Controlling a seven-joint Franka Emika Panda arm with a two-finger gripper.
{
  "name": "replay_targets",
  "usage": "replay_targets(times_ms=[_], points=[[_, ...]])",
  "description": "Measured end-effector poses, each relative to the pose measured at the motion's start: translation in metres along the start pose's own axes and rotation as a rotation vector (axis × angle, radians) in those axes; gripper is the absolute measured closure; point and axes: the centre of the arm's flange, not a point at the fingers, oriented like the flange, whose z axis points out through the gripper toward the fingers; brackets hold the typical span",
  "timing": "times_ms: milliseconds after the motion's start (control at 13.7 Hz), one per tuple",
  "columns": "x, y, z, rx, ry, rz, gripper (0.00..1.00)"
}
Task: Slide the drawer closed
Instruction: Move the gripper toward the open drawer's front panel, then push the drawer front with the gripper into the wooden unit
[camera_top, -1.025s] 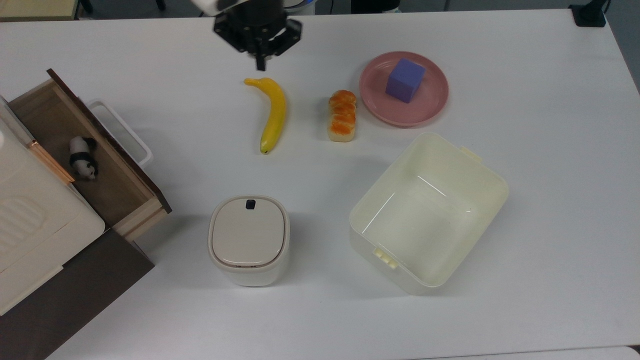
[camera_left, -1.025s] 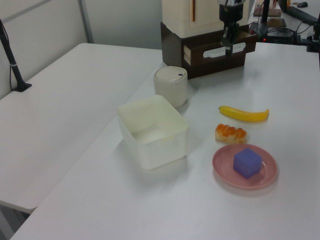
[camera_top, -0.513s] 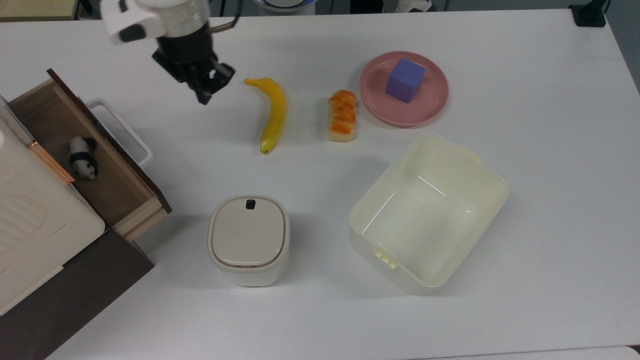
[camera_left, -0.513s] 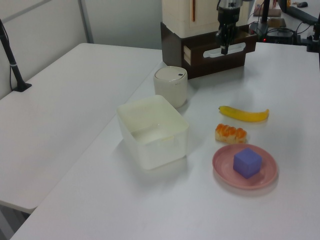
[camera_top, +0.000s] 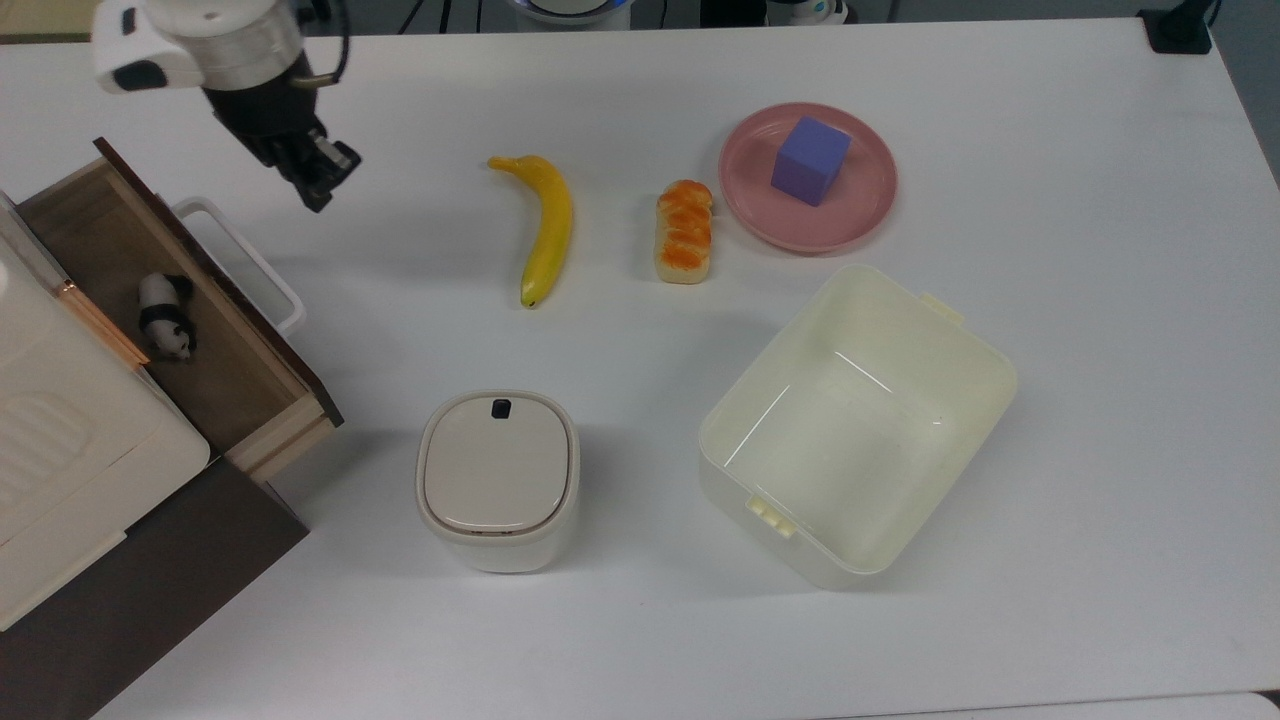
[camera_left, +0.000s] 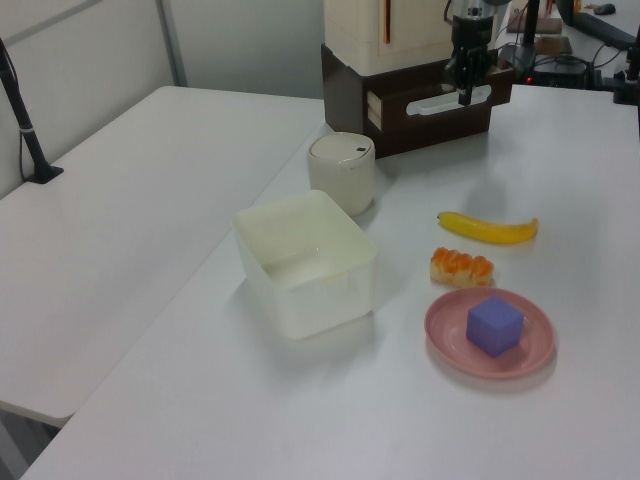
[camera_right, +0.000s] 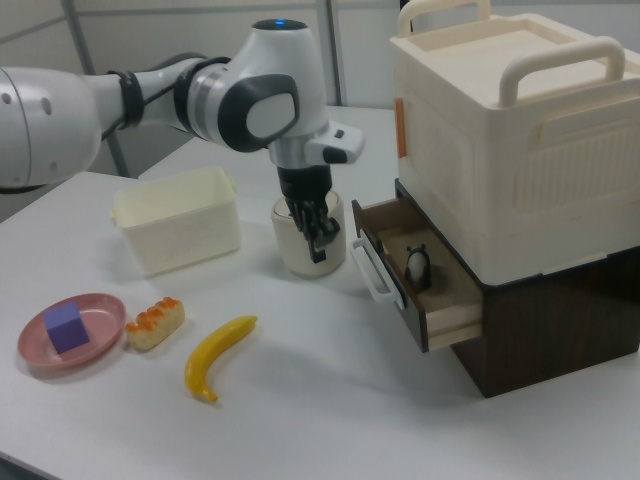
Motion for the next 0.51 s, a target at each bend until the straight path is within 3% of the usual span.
replay_targets(times_ms=[513], points=[[0.011, 0.025, 0.017, -0.005, -0.016, 0.061, 0.99]])
